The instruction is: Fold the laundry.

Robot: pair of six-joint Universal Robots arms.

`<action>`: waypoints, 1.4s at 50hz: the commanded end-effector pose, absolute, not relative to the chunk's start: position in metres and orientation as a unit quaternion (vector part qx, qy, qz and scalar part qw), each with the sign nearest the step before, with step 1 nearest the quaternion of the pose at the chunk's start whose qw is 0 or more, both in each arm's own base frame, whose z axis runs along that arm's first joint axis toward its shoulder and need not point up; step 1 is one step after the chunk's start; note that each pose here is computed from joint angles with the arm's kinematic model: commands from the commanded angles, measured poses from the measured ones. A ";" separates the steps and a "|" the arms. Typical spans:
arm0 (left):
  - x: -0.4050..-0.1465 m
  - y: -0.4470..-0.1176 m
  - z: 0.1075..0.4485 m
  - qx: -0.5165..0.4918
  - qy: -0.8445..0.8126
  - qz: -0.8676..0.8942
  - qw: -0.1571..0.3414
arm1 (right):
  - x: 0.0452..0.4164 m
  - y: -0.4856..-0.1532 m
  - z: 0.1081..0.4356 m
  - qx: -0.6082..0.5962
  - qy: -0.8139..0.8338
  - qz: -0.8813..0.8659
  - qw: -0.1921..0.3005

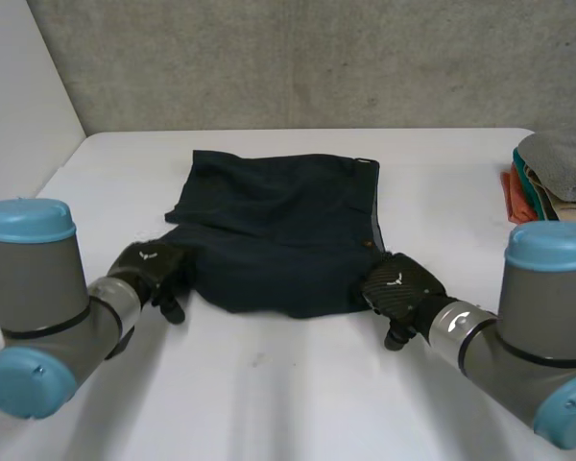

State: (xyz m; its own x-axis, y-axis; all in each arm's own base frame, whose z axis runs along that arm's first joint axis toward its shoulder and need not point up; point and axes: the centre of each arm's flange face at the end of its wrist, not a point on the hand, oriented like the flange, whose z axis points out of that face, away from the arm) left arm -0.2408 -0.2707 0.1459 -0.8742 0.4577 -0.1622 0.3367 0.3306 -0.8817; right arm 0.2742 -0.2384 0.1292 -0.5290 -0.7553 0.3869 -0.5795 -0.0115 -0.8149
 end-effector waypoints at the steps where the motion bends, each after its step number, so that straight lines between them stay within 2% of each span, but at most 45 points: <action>1: -0.249 -0.296 0.147 -0.250 -0.787 0.562 0.042 | 0.285 -0.258 0.124 -0.449 0.670 -0.588 0.064; 10: -0.258 -0.320 0.140 -0.269 -0.766 0.583 0.023 | 0.301 -0.269 0.122 -0.439 0.646 -0.623 0.044; 19: -0.270 -0.345 0.130 -0.295 -0.748 0.595 0.005 | 0.316 -0.279 0.105 -0.452 0.633 -0.627 0.027; 29: -0.274 -0.356 0.116 -0.306 -0.747 0.590 -0.001 | 0.325 -0.293 0.097 -0.451 0.613 -0.649 0.001; 37: -0.277 -0.351 0.133 -0.304 -0.733 0.608 0.005 | 0.330 -0.305 0.110 -0.432 0.591 -0.681 -0.010; 44: -0.270 -0.323 0.175 -0.301 -0.720 0.625 0.008 | 0.323 -0.304 0.130 -0.429 0.598 -0.677 -0.011; 49: -0.260 -0.298 0.195 -0.311 -0.722 0.618 0.008 | 0.308 -0.293 0.140 -0.450 0.641 -0.621 -0.009; 57: -0.234 -0.216 0.206 -0.406 -0.769 0.494 0.004 | 0.262 -0.245 0.168 -0.532 0.708 -0.464 -0.014; 61: -0.217 -0.158 0.207 -0.472 -0.797 0.377 0.012 | 0.237 -0.211 0.187 -0.571 0.724 -0.388 -0.001; 62: -0.215 -0.150 0.208 -0.482 -0.798 0.362 0.013 | 0.229 -0.197 0.191 -0.593 0.723 -0.356 0.009; 65: -0.214 -0.129 0.217 -0.509 -0.795 0.330 0.027 | 0.221 -0.182 0.196 -0.622 0.711 -0.328 0.022; 70: -0.224 -0.133 0.227 -0.513 -0.776 0.366 0.031 | 0.222 -0.180 0.201 -0.645 0.684 -0.338 0.041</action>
State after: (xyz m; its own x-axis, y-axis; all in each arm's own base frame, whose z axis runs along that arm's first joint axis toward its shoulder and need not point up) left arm -0.2164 -0.1384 0.2154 -0.5023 0.8056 -0.3142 0.7728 0.2552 -0.5810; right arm 0.2239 -0.1864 0.1956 -0.2298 -0.8916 0.3902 -0.8624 0.0007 -0.5063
